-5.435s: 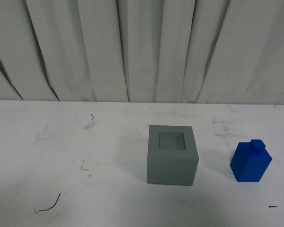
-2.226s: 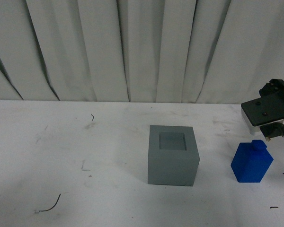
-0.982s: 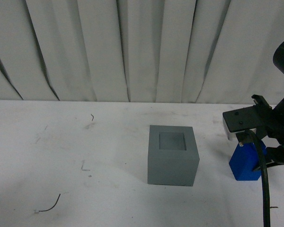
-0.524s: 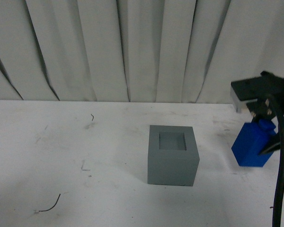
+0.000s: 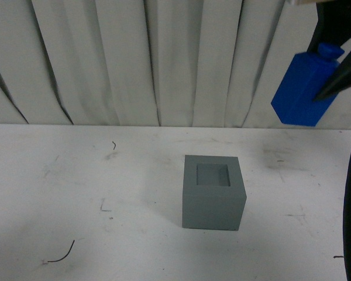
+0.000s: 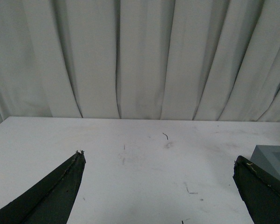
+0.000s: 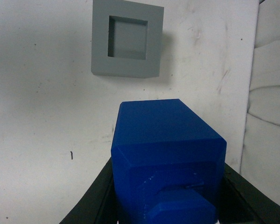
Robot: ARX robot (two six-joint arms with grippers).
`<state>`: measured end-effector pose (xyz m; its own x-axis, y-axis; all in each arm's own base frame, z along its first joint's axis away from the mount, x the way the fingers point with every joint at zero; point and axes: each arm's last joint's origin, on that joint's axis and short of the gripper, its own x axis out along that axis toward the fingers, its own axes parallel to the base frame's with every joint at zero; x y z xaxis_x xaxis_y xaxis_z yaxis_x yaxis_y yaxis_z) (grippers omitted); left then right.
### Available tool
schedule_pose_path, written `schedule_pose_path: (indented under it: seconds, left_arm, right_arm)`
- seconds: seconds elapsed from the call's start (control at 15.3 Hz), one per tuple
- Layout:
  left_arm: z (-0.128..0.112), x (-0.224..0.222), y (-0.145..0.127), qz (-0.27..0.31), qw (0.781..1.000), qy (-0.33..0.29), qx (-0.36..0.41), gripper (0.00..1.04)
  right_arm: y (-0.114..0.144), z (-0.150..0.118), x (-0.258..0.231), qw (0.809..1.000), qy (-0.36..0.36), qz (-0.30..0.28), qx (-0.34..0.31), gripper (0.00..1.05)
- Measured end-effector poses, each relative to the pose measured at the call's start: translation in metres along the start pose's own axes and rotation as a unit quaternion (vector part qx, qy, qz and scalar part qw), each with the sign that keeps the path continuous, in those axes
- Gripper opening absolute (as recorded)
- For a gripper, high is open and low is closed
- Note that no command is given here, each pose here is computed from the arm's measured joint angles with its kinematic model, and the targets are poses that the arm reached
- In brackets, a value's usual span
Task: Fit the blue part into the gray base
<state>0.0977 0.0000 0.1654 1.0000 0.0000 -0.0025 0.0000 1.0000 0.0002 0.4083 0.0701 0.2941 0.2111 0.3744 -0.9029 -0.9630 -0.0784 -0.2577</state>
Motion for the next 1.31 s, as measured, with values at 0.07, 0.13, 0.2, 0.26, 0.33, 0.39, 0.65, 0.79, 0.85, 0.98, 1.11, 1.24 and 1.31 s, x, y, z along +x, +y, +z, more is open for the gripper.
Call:
schedule_pose_path:
  seconds: [0.07,0.13,0.2,0.26,0.33,0.39,0.65,0.79,0.85,0.98,1.11,1.24,1.31]
  left_arm:
    - [0.000,0.000,0.000,0.000,1.000,0.000,0.000,0.98]
    - [0.000,0.000,0.000,0.000,1.000,0.000,0.000,0.98]
    - [0.000,0.000,0.000,0.000,1.000,0.000,0.000,0.98]
    - [0.000,0.000,0.000,0.000,1.000,0.000,0.000,0.98]
    - [0.000,0.000,0.000,0.000,1.000,0.000,0.000,0.98]
    - [0.000,0.000,0.000,0.000,1.000,0.000,0.000,0.98]
    - [0.000,0.000,0.000,0.000,1.000,0.000,0.000,0.98]
    - [0.000,0.000,0.000,0.000,1.000,0.000,0.000,0.98]
    - [0.000,0.000,0.000,0.000,1.000,0.000,0.000,0.98]
    - [0.000,0.000,0.000,0.000,1.000,0.000,0.000,0.98]
    - [0.000,0.000,0.000,0.000,1.000,0.000,0.000,0.98]
    - [0.000,0.000,0.000,0.000,1.000,0.000,0.000,0.98]
    - [0.000,0.000,0.000,0.000,1.000,0.000,0.000,0.98]
  right_arm:
    - [-0.001,0.005,-0.004,1.000,-0.001,-0.003,-0.003,0.47]
    - [-0.001,0.010,-0.001,1.000,-0.003,-0.001,-0.004,0.47]
    - [-0.002,0.015,0.006,1.000,-0.006,0.002,-0.004,0.47]
    - [-0.004,0.020,0.022,1.000,-0.004,0.008,-0.002,0.47]
    - [-0.005,0.021,0.040,1.000,-0.005,0.021,0.008,0.47]
    - [-0.005,0.024,0.049,0.999,-0.006,0.028,0.015,0.47]
    - [0.005,0.052,0.078,0.999,-0.010,0.049,0.017,0.47]
    - [0.016,0.060,0.101,0.998,-0.001,0.065,0.021,0.47]
    - [0.016,0.057,0.106,0.998,0.004,0.058,0.024,0.47]
    - [0.015,0.053,0.106,0.998,0.006,0.054,0.029,0.47]
    - [0.013,0.051,0.106,0.998,0.011,0.049,0.030,0.47]
    - [0.011,0.046,0.107,0.998,0.014,0.046,0.034,0.47]
    - [0.011,0.045,0.109,0.998,0.015,0.046,0.035,0.47]
